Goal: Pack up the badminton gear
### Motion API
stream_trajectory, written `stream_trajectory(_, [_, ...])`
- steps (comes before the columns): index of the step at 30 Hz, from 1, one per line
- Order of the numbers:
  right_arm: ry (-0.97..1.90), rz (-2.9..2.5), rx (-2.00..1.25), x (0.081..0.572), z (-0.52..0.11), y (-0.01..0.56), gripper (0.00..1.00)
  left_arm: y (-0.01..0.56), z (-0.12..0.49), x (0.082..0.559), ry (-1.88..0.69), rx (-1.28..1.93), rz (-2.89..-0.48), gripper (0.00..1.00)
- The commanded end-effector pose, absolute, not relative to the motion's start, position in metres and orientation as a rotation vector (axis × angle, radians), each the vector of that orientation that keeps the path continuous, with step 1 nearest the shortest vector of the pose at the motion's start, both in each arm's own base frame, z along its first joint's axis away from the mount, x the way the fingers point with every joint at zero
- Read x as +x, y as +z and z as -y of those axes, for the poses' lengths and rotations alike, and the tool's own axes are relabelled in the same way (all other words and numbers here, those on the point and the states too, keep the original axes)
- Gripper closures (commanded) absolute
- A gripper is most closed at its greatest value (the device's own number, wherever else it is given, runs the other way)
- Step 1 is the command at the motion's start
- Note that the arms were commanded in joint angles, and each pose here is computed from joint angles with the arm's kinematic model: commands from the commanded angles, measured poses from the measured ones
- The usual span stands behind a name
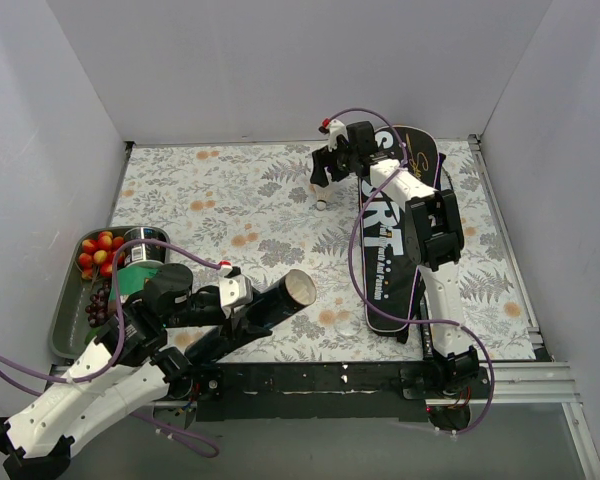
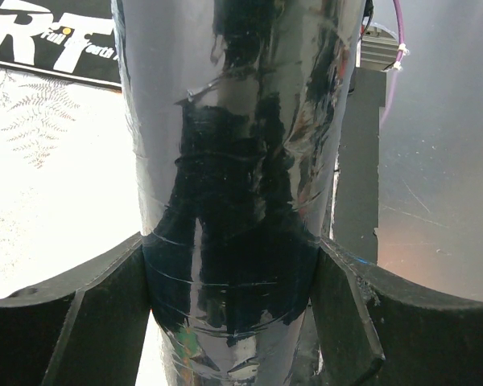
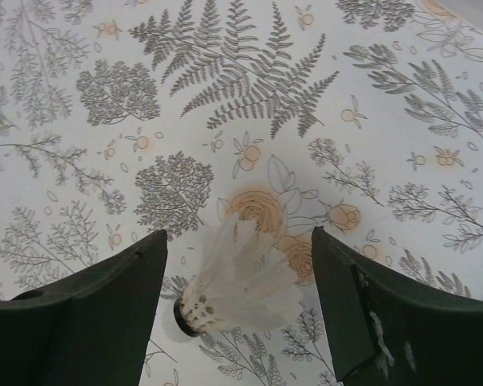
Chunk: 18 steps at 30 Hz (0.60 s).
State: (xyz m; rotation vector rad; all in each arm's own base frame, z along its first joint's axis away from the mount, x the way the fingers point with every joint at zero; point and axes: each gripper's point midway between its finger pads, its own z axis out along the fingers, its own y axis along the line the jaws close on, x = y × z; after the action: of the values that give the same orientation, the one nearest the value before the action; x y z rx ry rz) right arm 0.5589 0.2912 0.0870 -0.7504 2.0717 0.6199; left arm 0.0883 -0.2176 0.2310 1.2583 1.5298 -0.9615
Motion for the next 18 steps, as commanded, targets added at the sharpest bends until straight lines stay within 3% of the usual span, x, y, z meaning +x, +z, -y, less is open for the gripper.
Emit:
stream_trajectory(1, [0.795, -2.051, -0.787, 0.548, -0.307, 0.097, 0.21, 0.238, 0.218, 0.088, -0.959, 1.252, -1.497, 0.79])
stream_trajectory(18, [0.810, -2.161, -0.820, 0.503, -0.285, 0.079, 0.29, 0.243, 0.217, 0.083, -0.981, 1.250, -1.473, 0.79])
